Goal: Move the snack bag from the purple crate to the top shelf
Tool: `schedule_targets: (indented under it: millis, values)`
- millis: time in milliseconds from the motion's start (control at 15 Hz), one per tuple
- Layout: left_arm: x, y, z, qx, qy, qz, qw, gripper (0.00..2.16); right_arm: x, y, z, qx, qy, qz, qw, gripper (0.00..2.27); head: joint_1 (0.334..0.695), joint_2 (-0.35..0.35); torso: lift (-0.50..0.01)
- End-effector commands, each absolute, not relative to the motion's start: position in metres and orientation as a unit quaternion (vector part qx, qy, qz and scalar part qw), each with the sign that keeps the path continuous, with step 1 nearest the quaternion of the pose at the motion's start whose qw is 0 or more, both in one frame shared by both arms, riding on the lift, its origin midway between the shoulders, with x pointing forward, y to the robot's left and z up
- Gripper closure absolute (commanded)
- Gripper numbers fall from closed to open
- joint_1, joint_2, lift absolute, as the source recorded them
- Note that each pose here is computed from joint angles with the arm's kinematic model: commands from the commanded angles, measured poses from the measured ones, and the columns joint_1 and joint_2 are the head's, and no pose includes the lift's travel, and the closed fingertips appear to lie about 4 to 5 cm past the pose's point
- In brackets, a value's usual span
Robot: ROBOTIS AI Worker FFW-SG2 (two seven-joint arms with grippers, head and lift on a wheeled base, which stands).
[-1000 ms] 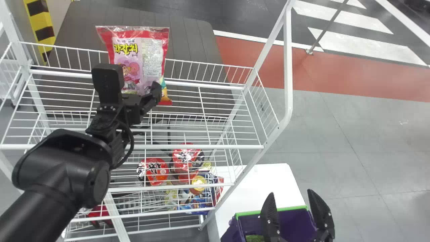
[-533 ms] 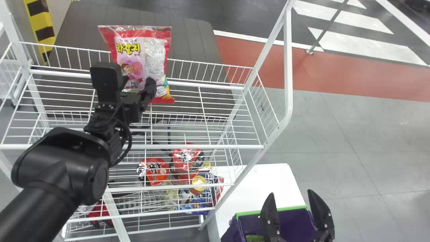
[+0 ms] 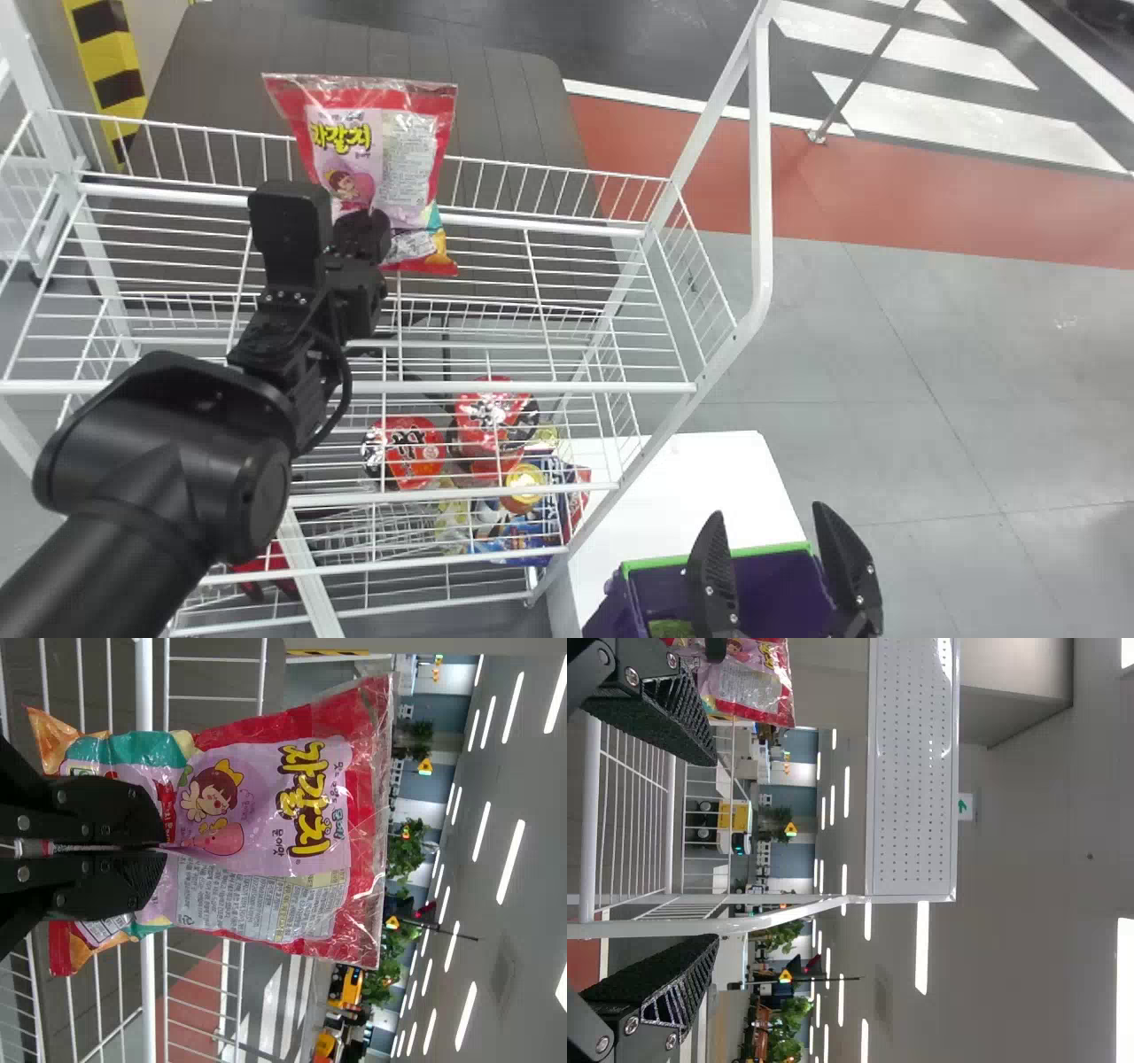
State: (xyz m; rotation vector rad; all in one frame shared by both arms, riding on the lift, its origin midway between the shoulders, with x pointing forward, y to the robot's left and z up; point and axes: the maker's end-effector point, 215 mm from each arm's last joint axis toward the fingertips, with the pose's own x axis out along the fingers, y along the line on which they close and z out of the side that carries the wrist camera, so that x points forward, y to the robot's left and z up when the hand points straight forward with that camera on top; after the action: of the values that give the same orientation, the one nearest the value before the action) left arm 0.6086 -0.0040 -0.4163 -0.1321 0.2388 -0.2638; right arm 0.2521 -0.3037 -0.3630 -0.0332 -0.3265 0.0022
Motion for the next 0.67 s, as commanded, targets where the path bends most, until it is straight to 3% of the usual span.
schedule_targets:
  millis: [0, 600]
  values:
    - [0.598, -0.008, -0.409, -0.078, 0.112, -0.133, 0.982, 1.33, 0.252, -0.302, -0.364, -0.016, -0.163, 0.002, 0.987, 0.12, 0.695, -0.35, -0.001]
    - [0.581, 0.005, -0.376, -0.019, 0.086, -0.121, 0.989, 1.32, 0.25, -0.294, -0.361, -0.015, -0.172, 0.011, 0.985, 0.12, 0.695, -0.35, -0.001]
